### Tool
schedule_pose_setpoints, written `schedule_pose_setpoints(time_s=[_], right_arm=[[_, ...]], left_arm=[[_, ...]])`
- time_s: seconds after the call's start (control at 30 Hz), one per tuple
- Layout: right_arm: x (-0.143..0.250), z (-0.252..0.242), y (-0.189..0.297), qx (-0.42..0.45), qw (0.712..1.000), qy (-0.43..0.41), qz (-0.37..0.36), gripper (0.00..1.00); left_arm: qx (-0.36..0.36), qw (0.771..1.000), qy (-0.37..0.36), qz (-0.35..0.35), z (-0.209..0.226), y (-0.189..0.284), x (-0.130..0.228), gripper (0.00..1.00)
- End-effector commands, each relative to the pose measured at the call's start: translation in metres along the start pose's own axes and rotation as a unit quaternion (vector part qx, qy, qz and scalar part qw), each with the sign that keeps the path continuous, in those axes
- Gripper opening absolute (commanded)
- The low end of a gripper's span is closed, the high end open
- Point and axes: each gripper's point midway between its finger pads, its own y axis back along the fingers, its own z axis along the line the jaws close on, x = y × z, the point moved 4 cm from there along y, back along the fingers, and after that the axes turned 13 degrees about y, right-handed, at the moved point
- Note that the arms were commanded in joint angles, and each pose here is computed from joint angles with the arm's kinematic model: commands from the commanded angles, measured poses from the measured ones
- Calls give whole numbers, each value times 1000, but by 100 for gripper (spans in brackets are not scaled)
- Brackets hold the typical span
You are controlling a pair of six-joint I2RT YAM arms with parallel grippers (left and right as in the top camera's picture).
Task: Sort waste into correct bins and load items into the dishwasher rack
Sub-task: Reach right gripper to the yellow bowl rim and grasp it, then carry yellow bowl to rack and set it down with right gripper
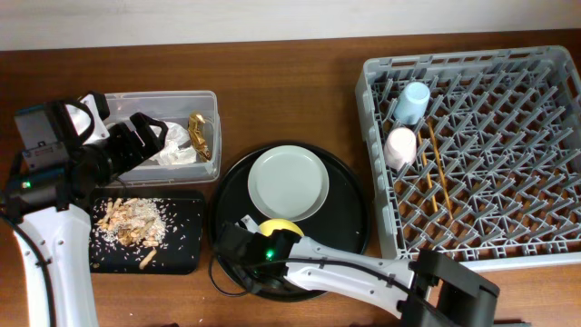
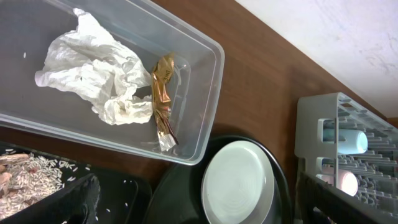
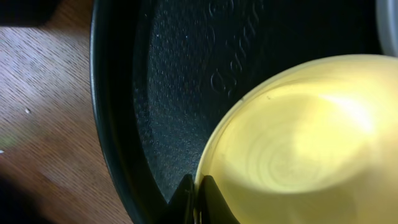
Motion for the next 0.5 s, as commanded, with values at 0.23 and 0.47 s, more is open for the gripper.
schedule_pose_setpoints(time_s=[0.23,0.47], right_arm=[[-43,-24,129,-30,986,-43,-158,4],[-8,-109,211,-55,974,-55,-211,4]], left_arm=[[7,1000,-3,-10,-5,6,-4,99],[7,1000,-3,-10,-5,6,-4,99]])
